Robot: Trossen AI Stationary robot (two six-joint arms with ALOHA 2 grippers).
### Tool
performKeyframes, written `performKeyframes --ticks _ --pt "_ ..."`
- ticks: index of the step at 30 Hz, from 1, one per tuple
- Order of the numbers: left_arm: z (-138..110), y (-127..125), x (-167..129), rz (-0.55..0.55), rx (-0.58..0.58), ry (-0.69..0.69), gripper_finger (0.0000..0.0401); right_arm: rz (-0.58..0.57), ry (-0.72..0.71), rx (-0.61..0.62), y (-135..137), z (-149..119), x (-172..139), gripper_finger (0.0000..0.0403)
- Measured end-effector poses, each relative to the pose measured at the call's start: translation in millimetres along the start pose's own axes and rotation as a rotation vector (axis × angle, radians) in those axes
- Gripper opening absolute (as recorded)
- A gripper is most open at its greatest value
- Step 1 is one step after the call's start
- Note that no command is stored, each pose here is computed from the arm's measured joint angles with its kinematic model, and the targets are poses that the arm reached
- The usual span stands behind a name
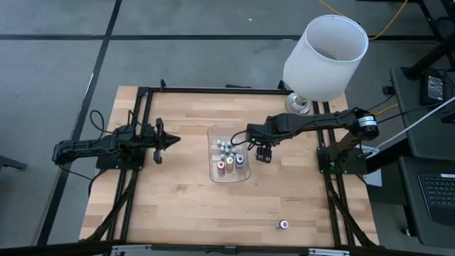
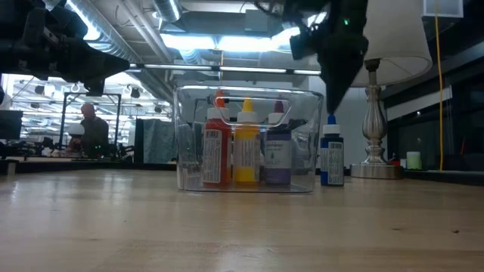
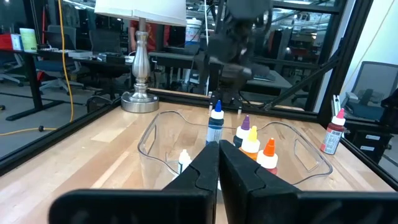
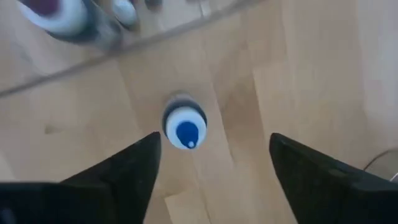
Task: Pick & Place food coloring
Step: Put the large blue food coloring into the transparent bin
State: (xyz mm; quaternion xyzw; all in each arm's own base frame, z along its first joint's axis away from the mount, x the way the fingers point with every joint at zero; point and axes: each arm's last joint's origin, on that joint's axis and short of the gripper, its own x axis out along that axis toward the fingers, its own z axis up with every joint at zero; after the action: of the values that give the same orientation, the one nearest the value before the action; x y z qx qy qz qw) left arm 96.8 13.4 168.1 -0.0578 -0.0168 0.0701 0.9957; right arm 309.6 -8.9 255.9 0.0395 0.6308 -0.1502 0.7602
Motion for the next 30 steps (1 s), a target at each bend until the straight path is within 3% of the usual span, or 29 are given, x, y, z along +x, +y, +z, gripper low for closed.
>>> performKeyframes --ticks 4,9,16,24,30 --pt "0 0 0 0.0 0.0 0.0 0.0011 -0.017 0.046 0.038 -2 -8 16 0.033" --pt "0 0 0 0.0 0.0 0.0 0.0008 -0.012 0.055 0.061 -2 -11 20 0.0335" --pt "0 0 0 0.0 0.0 0.0 0.0009 0.098 -0.011 0.089 4 -7 34 0.0336" --pt "0 0 0 0.0 0.0 0.0 0.0008 0.048 0.058 0.116 -1 -15 63 0.0336" --pt "0 0 0 0.0 0.0 0.0 0.0008 0.051 0.045 0.117 -1 -13 63 0.0336"
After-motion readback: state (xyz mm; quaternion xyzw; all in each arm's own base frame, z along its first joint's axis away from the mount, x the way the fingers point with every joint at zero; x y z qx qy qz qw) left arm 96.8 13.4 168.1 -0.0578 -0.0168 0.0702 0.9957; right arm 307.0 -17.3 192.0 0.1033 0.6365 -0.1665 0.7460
